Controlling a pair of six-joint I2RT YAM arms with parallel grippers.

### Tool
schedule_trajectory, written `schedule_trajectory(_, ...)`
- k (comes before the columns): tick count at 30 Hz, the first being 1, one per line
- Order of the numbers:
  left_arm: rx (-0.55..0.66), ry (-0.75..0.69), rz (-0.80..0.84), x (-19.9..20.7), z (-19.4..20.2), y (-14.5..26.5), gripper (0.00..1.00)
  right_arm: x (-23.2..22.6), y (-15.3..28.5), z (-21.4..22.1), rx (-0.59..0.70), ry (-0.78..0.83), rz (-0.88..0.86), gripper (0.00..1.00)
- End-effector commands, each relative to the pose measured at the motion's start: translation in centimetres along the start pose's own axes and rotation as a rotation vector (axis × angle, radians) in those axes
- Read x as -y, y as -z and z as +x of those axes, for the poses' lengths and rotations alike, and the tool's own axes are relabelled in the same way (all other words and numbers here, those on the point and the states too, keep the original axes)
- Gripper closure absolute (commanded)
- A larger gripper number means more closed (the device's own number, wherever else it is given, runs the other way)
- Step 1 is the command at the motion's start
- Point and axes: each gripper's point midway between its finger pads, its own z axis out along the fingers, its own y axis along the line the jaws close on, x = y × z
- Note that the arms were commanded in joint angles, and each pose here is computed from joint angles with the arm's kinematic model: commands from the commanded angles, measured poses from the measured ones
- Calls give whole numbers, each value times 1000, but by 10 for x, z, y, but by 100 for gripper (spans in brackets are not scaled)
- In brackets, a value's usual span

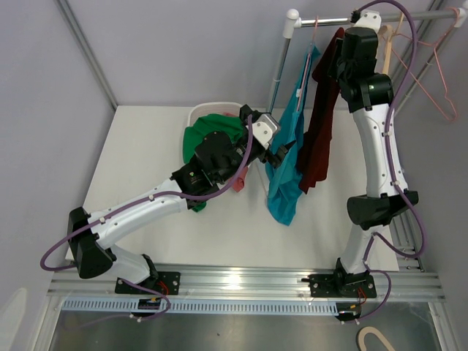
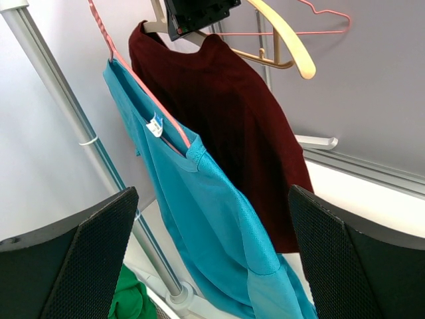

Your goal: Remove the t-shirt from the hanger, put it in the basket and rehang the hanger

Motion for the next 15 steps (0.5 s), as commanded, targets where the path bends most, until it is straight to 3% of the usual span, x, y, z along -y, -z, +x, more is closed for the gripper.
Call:
schedule_trajectory(1,51,6,-2,-1,-19,0,0,0,32,-56,170,-23,-4,100)
schedule_trajectory(7,30,-40,-18,7,-17,2,0,4,70,-73,214,-27,-26,100)
schedule_trajectory(11,-6,-146,-66,21,-11,1,1,-2,88,-41,134,0,-35,100)
schedule_trajectory(15,12,-112,-36,41,-12,12,1,4,118,-28,132,-22,-49,100)
